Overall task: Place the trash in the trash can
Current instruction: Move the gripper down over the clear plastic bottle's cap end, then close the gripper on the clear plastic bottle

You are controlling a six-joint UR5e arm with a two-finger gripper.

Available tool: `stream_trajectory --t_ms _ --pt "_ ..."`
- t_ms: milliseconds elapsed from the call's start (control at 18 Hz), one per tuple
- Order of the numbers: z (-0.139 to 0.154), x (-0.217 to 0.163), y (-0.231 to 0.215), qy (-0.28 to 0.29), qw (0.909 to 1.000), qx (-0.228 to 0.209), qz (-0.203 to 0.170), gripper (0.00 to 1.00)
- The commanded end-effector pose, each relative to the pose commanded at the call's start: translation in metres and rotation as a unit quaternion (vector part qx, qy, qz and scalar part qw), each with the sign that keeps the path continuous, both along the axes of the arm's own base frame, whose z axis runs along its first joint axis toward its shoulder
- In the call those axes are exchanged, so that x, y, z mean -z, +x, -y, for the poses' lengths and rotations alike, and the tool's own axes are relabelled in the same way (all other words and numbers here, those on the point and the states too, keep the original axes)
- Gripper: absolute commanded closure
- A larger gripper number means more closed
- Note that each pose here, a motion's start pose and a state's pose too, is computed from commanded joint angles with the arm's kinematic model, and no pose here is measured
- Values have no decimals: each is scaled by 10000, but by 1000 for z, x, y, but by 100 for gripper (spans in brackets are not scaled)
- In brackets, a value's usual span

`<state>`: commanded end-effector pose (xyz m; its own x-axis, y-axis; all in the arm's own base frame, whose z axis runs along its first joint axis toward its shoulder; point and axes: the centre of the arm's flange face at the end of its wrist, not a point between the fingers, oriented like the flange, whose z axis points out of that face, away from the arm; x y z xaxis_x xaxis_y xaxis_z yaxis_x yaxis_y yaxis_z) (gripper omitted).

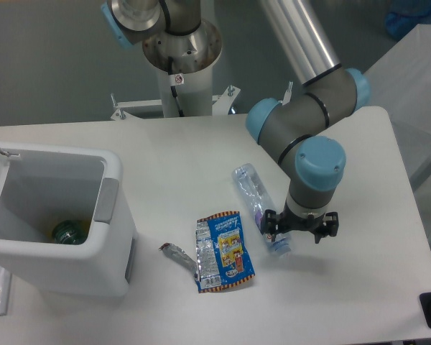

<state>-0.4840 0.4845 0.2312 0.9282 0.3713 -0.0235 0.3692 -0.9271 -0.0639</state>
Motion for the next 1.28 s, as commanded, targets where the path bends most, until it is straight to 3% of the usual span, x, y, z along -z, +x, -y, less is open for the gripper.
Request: stream_trajectory --t_ms 389,556,944,1111,1167,1278 --pt "1 32 4 -472 9985 -292 -15 0" --pt "-2 37 3 -452 9960 -773 2 0" --pt "-8 42 9 -424 9957 -819 -122 0" --pt "-8 41 9 -393 9961 -788 -114 42" --pt "-9 41 9 -382 9962 -780 -115 51" --pt "-9 41 9 -382 9961 -787 -115 57"
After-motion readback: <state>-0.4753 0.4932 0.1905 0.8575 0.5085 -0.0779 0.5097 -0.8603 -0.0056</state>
